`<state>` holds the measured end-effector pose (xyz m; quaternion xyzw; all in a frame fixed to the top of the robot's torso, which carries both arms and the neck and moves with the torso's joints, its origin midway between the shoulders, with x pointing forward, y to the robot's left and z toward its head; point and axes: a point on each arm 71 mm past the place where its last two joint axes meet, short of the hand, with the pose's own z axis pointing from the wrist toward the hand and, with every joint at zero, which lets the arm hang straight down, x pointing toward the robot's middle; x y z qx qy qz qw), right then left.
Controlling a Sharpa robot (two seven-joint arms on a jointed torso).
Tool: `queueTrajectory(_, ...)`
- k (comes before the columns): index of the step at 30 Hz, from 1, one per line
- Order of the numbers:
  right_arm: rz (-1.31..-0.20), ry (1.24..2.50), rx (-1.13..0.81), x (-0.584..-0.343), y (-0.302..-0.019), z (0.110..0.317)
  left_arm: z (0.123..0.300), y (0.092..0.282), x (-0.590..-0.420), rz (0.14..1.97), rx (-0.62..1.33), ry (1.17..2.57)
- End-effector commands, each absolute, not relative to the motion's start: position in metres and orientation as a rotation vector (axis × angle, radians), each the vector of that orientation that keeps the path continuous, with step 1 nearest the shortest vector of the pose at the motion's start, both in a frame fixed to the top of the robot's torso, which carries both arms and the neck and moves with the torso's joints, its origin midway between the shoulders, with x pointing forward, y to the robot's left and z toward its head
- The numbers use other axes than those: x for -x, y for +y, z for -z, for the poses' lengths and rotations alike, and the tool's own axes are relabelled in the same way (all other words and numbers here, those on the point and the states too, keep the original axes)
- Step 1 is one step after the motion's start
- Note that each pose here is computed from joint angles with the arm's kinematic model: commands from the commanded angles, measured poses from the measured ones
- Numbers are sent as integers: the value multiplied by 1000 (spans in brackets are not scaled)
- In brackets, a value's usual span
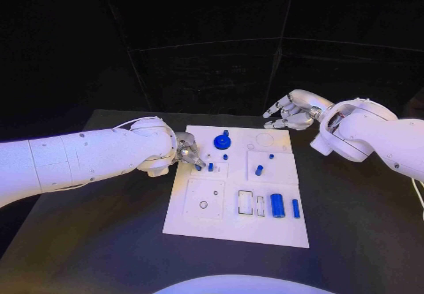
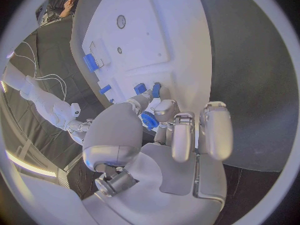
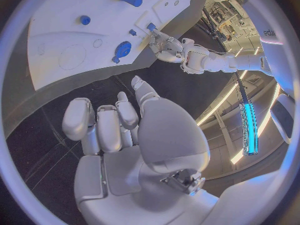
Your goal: Assemble the parts on the task board
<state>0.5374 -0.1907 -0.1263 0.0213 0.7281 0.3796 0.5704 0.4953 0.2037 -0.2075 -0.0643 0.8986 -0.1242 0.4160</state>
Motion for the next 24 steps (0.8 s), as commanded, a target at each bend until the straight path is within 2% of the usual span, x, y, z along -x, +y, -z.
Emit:
queueTrajectory(1, -896, 1703, -43, -537, -190, 125, 208, 204, -495, 296, 154, 2265)
queueTrajectory(24, -894, 1702, -45, -537, -191, 125, 208, 207, -497, 285, 167, 2259)
